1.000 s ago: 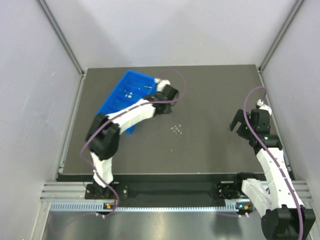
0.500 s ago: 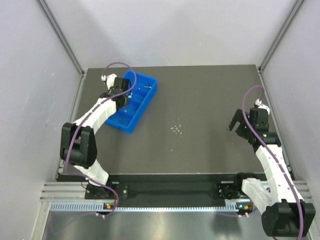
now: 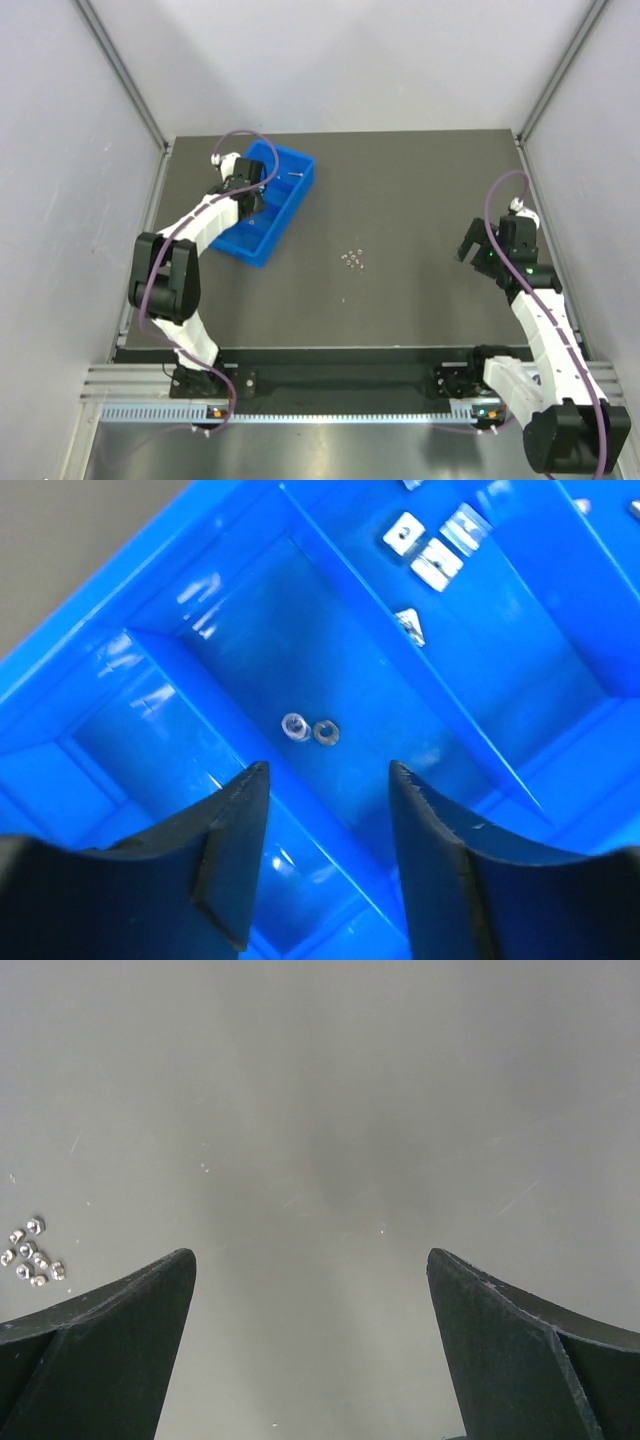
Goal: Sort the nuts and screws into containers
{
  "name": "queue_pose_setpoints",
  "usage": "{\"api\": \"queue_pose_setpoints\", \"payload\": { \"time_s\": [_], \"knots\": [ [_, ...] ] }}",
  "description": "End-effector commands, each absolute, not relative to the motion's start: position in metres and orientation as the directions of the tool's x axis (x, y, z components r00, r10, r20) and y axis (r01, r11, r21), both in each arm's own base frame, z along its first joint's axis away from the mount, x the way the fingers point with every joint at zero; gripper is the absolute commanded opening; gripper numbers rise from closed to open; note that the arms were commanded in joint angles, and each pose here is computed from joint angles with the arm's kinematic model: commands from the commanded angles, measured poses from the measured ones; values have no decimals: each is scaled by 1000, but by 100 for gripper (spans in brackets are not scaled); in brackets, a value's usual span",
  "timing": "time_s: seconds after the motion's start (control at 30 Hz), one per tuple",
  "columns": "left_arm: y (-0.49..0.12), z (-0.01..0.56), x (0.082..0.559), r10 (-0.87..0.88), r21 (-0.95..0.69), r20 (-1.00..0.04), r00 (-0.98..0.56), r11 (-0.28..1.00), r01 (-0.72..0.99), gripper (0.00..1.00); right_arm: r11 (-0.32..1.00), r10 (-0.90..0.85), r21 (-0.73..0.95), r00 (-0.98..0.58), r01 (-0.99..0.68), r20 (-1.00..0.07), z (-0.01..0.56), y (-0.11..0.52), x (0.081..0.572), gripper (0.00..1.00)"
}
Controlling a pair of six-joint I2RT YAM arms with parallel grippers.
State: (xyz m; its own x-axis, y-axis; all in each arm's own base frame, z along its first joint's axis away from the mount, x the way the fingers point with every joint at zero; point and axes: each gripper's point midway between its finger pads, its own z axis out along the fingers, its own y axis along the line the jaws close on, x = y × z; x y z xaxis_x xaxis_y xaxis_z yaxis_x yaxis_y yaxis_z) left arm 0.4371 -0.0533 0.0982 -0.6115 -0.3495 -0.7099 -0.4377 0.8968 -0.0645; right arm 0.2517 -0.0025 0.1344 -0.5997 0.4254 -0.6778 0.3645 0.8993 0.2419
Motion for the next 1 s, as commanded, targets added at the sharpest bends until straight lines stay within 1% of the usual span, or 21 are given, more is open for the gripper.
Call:
{"api": "queue_pose_setpoints", "payload": {
  "time_s": [0.0, 0.07, 0.1, 0.17, 0.2, 0.27, 0.3, 0.4, 0.43, 0.5, 0.53, 0.7, 0.8, 0.97],
  "knots": [
    [-71, 142, 442, -349, -148, -745, -569, 917, -370, 57, 900, 421, 265, -538, 346, -730, 159, -3, 264, 100],
    [-86, 158, 431, -337, -165, -750, -569, 929, -332, 57, 900, 421, 263, -539, 347, -730, 160, -3, 264, 100],
    [-113, 164, 423, -295, -162, -759, -580, 949, -271, 58, 899, 422, 263, -539, 349, -729, 160, -3, 264, 100],
    [-142, 181, 409, -240, -142, -789, -566, 967, -212, 59, 899, 422, 262, -537, 351, -731, 160, -4, 264, 100],
    [-180, 183, 393, -192, -144, -789, -583, 981, -128, 59, 899, 422, 261, -540, 351, -728, 159, -4, 264, 100],
    [-215, 182, 380, -166, -164, -782, -600, 985, -58, 59, 900, 421, 259, -542, 351, -727, 159, -4, 264, 100],
    [-243, 179, 366, -149, -189, -768, -623, 982, -2, 59, 900, 421, 259, -543, 351, -727, 158, -4, 263, 100],
    [-291, 162, 351, -80, -189, -749, -658, 977, 97, 58, 900, 423, 263, -547, 347, -722, 155, -2, 262, 100],
    [-302, 143, 349, -40, -168, -728, -685, 978, 121, 58, 900, 423, 265, -550, 345, -720, 155, -2, 262, 100],
    [-327, 137, 345, 22, -175, -717, -697, 962, 211, 56, 902, 420, 263, -549, 344, -722, 155, -2, 261, 100],
    [-334, 122, 346, 61, -162, -701, -711, 957, 241, 56, 902, 418, 261, -545, 345, -727, 157, -3, 261, 100],
    [-354, 90, 356, 180, -101, -666, -724, 940, 327, 55, 904, 411, 252, -536, 346, -738, 159, -5, 258, 100],
    [-367, 83, 359, 218, -99, -658, -721, 924, 369, 55, 902, 414, 253, -536, 348, -736, 158, -5, 257, 100],
    [-372, 70, 361, 239, -94, -638, -733, 920, 381, 54, 902, 413, 248, -540, 354, -733, 157, -6, 255, 100]
  ]
}}
